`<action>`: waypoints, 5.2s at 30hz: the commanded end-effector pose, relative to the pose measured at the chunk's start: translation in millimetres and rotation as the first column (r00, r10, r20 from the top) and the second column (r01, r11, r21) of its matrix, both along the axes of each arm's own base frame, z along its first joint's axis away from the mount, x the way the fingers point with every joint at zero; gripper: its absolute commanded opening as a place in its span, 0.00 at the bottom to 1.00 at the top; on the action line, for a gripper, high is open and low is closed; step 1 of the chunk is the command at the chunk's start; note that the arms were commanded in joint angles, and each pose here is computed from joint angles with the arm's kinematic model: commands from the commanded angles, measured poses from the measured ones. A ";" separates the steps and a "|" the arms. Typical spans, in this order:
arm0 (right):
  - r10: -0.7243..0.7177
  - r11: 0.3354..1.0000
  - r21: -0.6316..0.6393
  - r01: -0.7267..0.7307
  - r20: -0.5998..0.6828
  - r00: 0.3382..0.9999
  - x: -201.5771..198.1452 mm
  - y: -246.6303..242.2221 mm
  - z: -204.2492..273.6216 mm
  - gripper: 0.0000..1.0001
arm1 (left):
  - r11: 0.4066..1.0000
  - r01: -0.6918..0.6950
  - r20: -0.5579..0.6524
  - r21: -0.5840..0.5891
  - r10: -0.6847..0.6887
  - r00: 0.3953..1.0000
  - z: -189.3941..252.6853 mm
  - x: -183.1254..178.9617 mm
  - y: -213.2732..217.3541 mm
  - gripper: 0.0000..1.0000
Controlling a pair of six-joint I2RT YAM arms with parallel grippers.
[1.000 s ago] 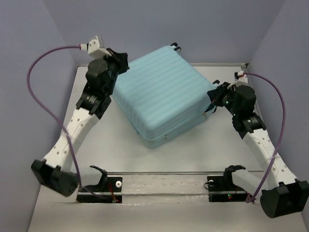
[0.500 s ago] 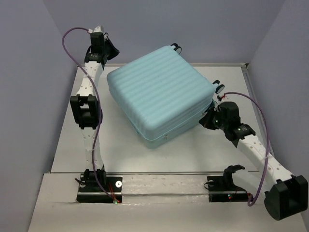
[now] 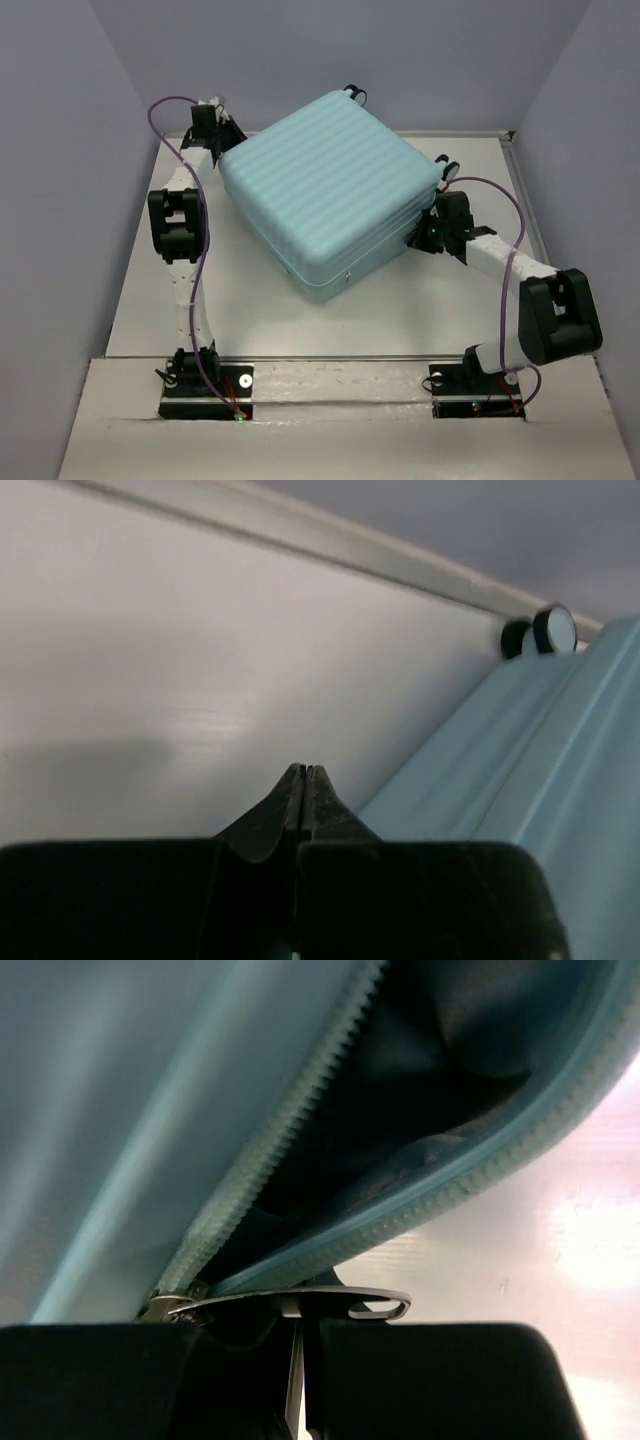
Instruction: Pack the luggage
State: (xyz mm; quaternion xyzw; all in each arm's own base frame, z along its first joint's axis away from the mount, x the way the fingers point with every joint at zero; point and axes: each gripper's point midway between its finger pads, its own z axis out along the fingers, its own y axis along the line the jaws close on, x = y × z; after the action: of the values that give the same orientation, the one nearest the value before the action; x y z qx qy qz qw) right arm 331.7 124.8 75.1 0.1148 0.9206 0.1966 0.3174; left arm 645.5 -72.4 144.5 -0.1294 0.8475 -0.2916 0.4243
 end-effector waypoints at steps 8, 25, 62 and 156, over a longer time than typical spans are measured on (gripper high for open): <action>0.117 0.974 0.118 -0.195 0.476 0.872 168.9 39.1 121.6 0.07 | 0.971 -0.189 0.022 -0.149 0.194 0.981 2.9 -133.5 -2.9 0.06; 0.117 0.978 0.114 -0.172 0.380 0.918 98.1 14.4 121.8 0.60 | 0.928 -0.361 0.300 -0.092 0.371 0.879 168.2 -195.6 34.1 0.69; 0.222 0.945 0.060 -0.320 0.601 0.768 -22.4 21.8 57.3 0.49 | 0.915 0.312 0.186 0.257 -0.364 0.913 16.1 -415.6 -198.6 0.06; 0.230 0.948 0.082 -0.308 0.493 0.839 -127.1 181.6 78.8 0.07 | 0.966 -0.256 0.336 -0.026 0.250 0.908 178.0 -280.6 13.8 0.28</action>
State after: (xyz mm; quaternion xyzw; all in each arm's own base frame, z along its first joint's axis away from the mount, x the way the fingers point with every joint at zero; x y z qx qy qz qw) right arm 216.1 285.0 120.5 -0.0164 0.8235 0.2910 0.4867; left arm 341.9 -122.3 304.4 -0.1213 0.7635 -0.2638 0.5768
